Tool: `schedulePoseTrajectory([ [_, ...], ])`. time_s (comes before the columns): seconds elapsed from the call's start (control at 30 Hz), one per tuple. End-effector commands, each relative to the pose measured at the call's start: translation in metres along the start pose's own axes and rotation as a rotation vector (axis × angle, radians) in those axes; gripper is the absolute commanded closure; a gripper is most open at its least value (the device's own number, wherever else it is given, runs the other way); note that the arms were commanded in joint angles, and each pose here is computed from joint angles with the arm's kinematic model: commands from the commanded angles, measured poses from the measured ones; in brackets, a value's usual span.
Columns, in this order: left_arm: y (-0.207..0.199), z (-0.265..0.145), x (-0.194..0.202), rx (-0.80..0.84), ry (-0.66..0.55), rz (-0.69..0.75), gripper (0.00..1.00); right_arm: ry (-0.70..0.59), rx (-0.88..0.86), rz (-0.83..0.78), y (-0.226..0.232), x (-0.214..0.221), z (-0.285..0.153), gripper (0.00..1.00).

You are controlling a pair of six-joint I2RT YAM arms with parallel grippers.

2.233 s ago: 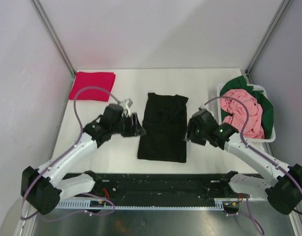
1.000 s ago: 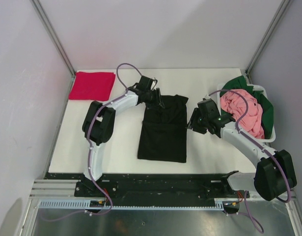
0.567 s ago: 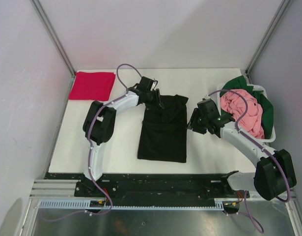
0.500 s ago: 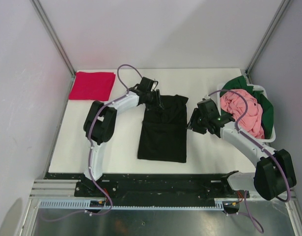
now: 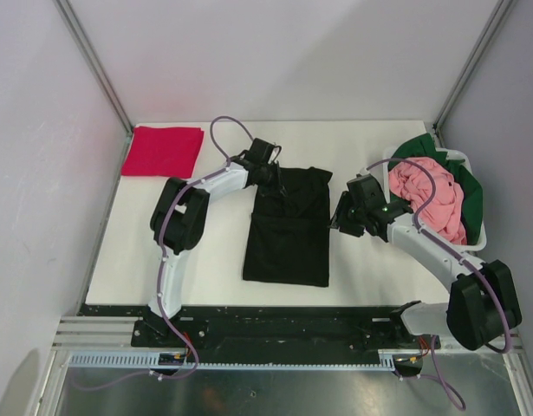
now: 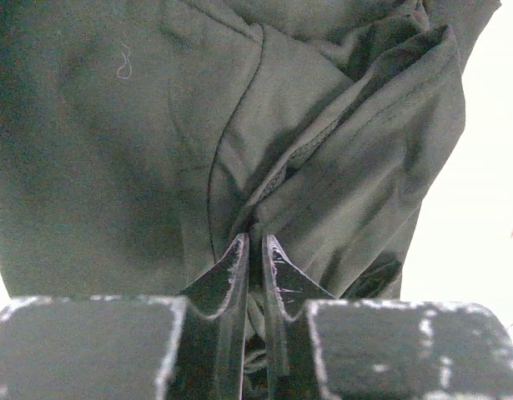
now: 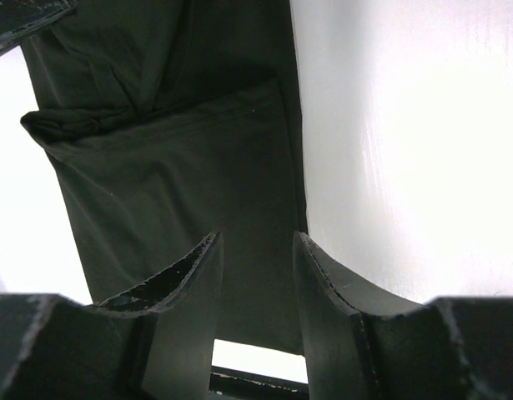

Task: Fold and stack the t-shirts
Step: Grab one side of the 2/3 rectangular tshirt with both arms

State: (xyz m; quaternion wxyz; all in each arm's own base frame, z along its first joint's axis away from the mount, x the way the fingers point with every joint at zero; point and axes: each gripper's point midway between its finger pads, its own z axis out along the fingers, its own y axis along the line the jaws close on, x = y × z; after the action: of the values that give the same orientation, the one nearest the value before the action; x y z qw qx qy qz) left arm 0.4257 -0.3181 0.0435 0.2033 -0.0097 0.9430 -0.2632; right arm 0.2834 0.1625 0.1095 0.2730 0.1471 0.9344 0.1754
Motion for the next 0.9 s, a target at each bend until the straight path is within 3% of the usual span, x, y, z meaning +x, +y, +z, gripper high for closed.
schedulePoseTrajectory([
  [0.0, -0.029, -0.036, -0.032, 0.038, -0.116, 0.057, 0.89, -0.026, -0.018, -0.011, 0.008, -0.012, 0.000, 0.57],
  [0.2, -0.021, -0.052, -0.030, 0.004, -0.168, 0.087, 0.95, -0.022, -0.012, -0.015, 0.007, -0.011, 0.005, 0.57],
  [0.5, 0.003, -0.045, -0.013, -0.045, -0.159, 0.086, 0.91, -0.009, -0.001, -0.020, 0.006, -0.008, 0.012, 0.58],
  [0.7, 0.016, -0.030, -0.005, -0.072, -0.127, 0.082, 0.77, -0.003, 0.022, -0.027, 0.000, -0.006, 0.011, 0.58],
  [0.87, 0.013, -0.038, -0.009, -0.063, -0.142, 0.086, 0.58, -0.012, 0.020, -0.030, 0.000, -0.007, 0.009, 0.57],
])
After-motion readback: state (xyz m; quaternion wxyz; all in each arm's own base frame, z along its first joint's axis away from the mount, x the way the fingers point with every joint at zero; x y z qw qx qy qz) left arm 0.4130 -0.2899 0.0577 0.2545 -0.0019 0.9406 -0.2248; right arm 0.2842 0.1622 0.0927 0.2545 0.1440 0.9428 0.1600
